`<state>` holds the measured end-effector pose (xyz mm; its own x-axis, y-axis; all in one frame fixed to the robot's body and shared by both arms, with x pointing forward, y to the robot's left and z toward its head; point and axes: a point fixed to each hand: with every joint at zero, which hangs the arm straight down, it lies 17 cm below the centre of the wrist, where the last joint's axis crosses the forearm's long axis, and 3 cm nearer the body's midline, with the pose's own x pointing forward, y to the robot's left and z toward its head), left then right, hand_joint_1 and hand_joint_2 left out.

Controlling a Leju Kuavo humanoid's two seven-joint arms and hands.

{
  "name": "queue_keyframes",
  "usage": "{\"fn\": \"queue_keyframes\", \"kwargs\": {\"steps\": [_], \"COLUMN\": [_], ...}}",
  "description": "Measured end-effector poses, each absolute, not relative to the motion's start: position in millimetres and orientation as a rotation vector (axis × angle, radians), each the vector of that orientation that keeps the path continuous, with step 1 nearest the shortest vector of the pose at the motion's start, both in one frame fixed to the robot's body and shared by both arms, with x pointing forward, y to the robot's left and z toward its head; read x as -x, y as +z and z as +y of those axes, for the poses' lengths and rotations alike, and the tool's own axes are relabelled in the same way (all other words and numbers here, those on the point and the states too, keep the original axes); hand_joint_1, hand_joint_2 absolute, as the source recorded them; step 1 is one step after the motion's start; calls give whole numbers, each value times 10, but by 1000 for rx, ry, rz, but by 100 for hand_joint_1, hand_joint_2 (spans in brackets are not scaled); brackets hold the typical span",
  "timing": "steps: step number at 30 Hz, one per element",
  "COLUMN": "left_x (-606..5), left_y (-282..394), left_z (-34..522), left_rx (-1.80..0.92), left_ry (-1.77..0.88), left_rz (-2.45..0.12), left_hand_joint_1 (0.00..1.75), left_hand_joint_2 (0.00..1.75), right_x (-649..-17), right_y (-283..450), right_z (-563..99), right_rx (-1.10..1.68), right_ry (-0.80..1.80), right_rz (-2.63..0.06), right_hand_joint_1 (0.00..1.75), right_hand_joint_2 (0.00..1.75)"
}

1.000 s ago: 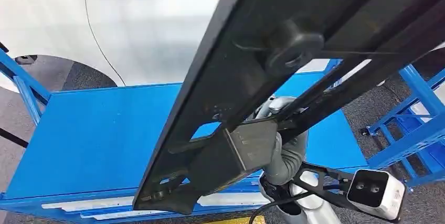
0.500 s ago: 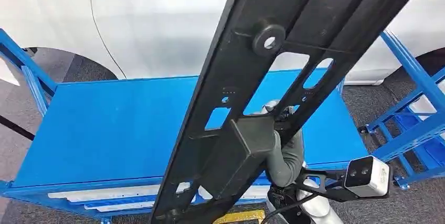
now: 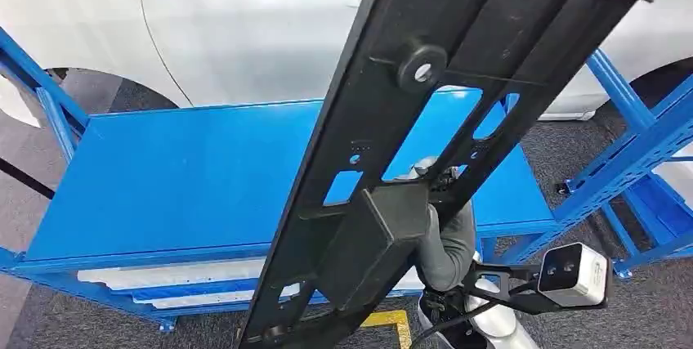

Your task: Take the parts from the cabinet and place them on the table.

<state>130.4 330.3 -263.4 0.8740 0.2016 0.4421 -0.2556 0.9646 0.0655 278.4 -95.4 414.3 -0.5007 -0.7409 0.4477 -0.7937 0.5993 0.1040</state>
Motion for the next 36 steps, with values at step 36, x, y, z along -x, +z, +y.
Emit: {"fn": "queue_keyframes", "kwargs": {"steps": [36], "left_x": [-1269], "left_y": [-2643], "left_z": [3211], "left_rx": [-132], "left_ry": [204], "left_rz": [-453], "left_hand_joint_1": [0], "left_hand_joint_2": [0], "right_x": [-3095], "right_y": [4165], "right_z": [-869], "right_rx": [-983], "right_ry": [303], "right_rz": [-2518], "right_hand_joint_1": [175], "right_hand_joint_2": [175]}}
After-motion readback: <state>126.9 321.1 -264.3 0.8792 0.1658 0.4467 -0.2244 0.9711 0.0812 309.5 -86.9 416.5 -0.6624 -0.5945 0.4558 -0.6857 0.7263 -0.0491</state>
